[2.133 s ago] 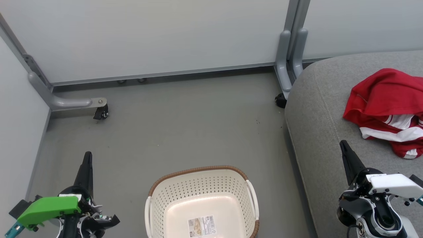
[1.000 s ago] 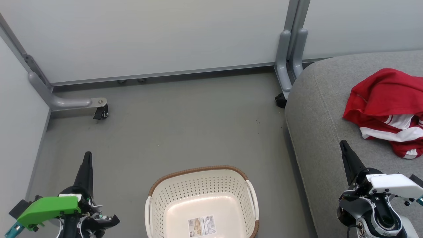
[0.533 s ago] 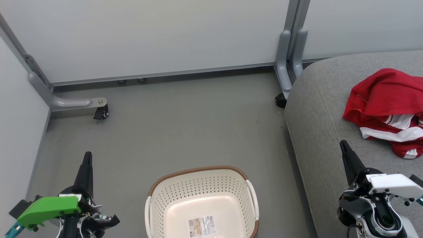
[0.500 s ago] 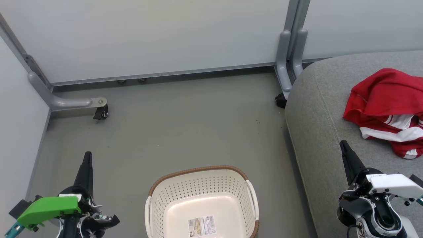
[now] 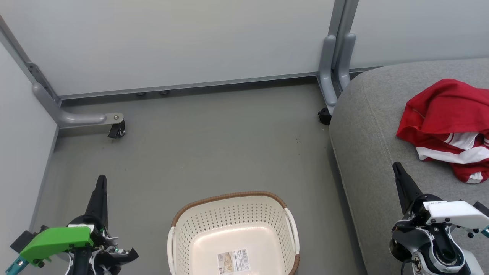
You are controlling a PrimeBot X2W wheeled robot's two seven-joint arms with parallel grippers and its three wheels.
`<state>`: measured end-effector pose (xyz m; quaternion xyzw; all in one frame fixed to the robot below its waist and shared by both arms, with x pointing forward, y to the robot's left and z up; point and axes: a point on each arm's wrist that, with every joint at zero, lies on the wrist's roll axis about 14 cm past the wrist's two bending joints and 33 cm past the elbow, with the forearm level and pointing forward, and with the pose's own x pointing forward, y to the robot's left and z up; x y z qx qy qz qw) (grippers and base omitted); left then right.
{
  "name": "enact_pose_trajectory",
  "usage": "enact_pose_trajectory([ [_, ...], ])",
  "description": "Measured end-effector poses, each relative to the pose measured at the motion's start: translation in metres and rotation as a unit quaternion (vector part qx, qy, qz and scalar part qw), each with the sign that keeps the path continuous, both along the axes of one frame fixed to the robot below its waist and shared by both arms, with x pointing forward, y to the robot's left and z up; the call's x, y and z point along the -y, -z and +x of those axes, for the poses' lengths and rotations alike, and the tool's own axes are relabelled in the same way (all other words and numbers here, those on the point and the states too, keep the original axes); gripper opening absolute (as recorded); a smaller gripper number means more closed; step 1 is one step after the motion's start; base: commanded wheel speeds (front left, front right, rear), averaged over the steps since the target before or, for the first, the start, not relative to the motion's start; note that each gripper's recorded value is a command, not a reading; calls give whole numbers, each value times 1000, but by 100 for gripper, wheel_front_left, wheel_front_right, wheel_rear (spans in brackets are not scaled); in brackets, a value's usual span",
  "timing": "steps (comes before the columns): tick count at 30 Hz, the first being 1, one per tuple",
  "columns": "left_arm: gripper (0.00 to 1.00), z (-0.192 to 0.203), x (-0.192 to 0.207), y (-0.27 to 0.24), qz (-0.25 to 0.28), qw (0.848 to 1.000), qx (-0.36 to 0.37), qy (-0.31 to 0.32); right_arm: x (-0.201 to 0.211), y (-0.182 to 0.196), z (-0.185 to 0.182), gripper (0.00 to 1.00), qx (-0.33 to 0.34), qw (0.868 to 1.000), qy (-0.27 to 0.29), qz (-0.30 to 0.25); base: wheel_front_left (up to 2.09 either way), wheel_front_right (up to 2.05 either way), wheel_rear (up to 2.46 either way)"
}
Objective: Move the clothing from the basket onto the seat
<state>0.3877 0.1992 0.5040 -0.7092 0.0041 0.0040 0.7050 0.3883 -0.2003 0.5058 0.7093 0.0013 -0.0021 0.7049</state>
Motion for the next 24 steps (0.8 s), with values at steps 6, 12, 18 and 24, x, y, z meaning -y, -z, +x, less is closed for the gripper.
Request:
enact_pose_trajectory([
  [6,0,0,0,0,0,1000,0,0,0,0,0,0,0,1000,0,0,0,0,0],
  [12,0,0,0,0,0,1000,0,0,0,0,0,0,0,1000,0,0,0,0,0],
  [18,0,0,0,0,0,1000,0,0,0,0,0,0,0,1000,0,0,0,0,0],
  [24,0,0,0,0,0,1000,0,0,0,0,0,0,0,1000,0,0,0,0,0],
])
